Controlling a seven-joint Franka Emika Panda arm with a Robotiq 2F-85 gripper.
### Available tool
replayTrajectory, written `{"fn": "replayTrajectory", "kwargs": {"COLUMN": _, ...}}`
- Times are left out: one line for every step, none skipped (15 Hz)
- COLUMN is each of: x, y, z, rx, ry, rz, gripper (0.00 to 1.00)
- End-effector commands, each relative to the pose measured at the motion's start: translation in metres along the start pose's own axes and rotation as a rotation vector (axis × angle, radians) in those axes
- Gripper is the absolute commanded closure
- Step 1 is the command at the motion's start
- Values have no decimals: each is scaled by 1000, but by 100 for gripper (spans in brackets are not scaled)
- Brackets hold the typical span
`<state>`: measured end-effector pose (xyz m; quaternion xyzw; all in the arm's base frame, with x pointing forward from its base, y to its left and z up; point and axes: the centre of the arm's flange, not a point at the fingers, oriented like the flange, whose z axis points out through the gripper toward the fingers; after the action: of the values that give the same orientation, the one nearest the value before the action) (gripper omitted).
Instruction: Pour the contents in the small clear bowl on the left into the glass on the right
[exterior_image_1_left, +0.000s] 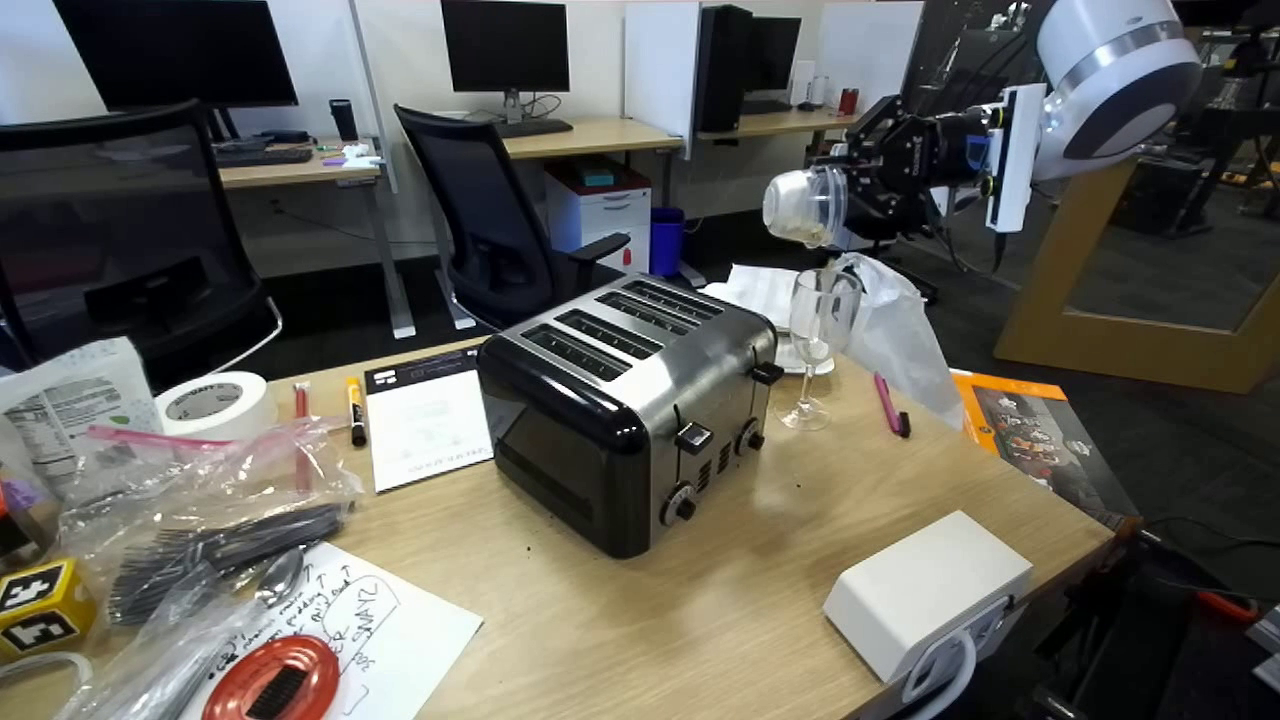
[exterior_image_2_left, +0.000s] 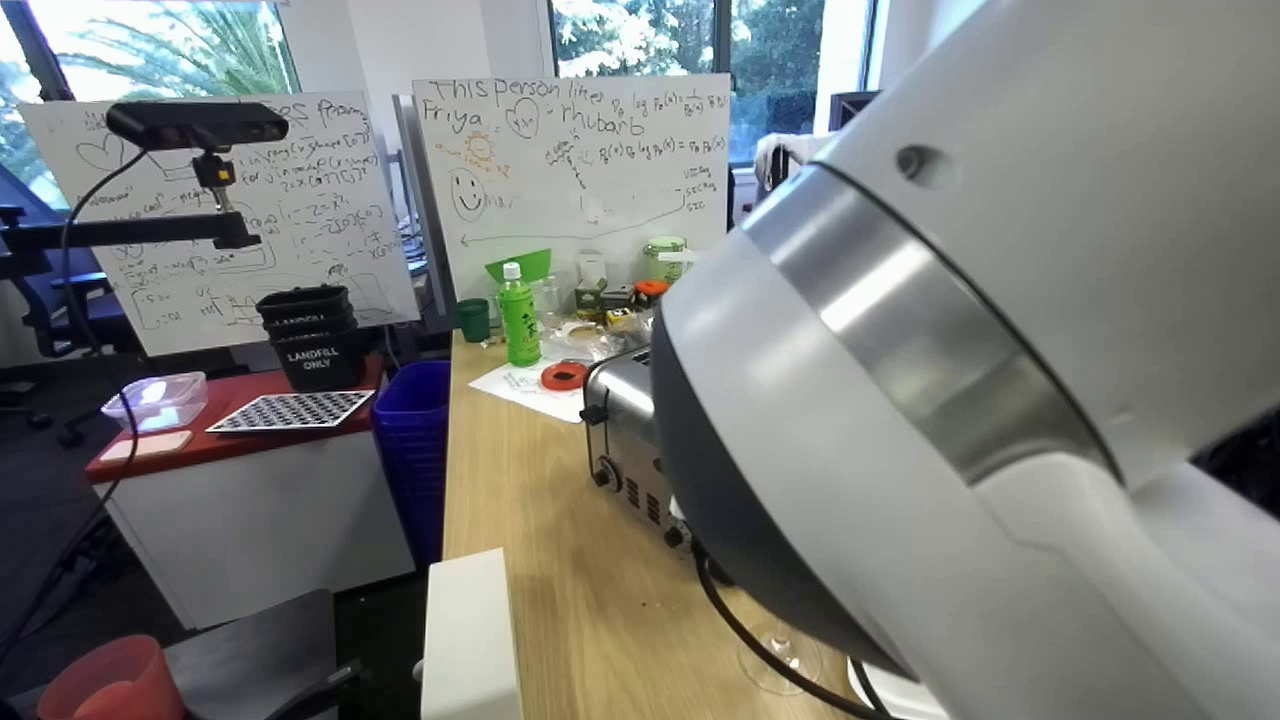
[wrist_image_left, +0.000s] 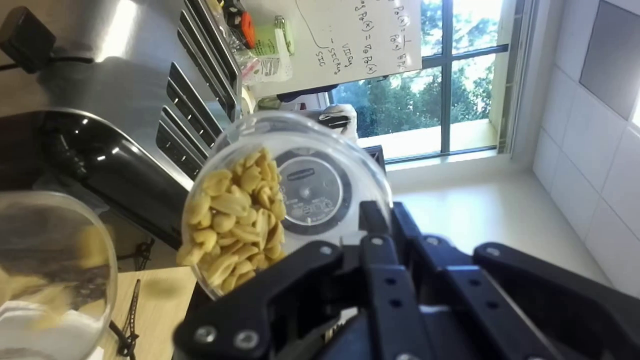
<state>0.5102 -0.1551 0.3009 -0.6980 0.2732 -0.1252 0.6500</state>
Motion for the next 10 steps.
{"fn": "replayTrajectory", "kwargs": {"x": 7, "y": 2, "z": 1, "rx": 37, "ry": -11, "rz": 30, "gripper": 98}}
{"fn": "replayTrajectory", "kwargs": {"x": 8, "y": 3, "z": 1, "rx": 37, "ry": -10, "rz": 36, "gripper": 98}}
{"fn": "replayTrajectory", "kwargs": {"x": 8, "y": 4, "z": 1, "rx": 37, "ry": -10, "rz": 39, "gripper": 98}}
{"fn": "replayTrajectory", "kwargs": {"x": 8, "y": 4, "z": 2, "rx": 37, "ry": -10, "rz": 43, "gripper": 98}}
{"fn": "replayTrajectory", "kwargs": {"x": 9, "y": 5, "z": 2, "rx": 44, "ry": -13, "rz": 48, "gripper": 98}}
{"fn": "replayTrajectory", "kwargs": {"x": 9, "y": 5, "z": 2, "rx": 46, "ry": -14, "rz": 52, "gripper": 98}}
{"fn": "replayTrajectory", "kwargs": {"x": 9, "y": 5, "z": 3, "rx": 47, "ry": -15, "rz": 55, "gripper": 98}}
{"fn": "replayTrajectory", "kwargs": {"x": 9, "y": 5, "z": 3, "rx": 49, "ry": -16, "rz": 59, "gripper": 98}}
{"fn": "replayTrajectory", "kwargs": {"x": 9, "y": 5, "z": 3, "rx": 52, "ry": -18, "rz": 63, "gripper": 98}}
{"fn": "replayTrajectory", "kwargs": {"x": 9, "y": 5, "z": 3, "rx": 55, "ry": -19, "rz": 66, "gripper": 98}}
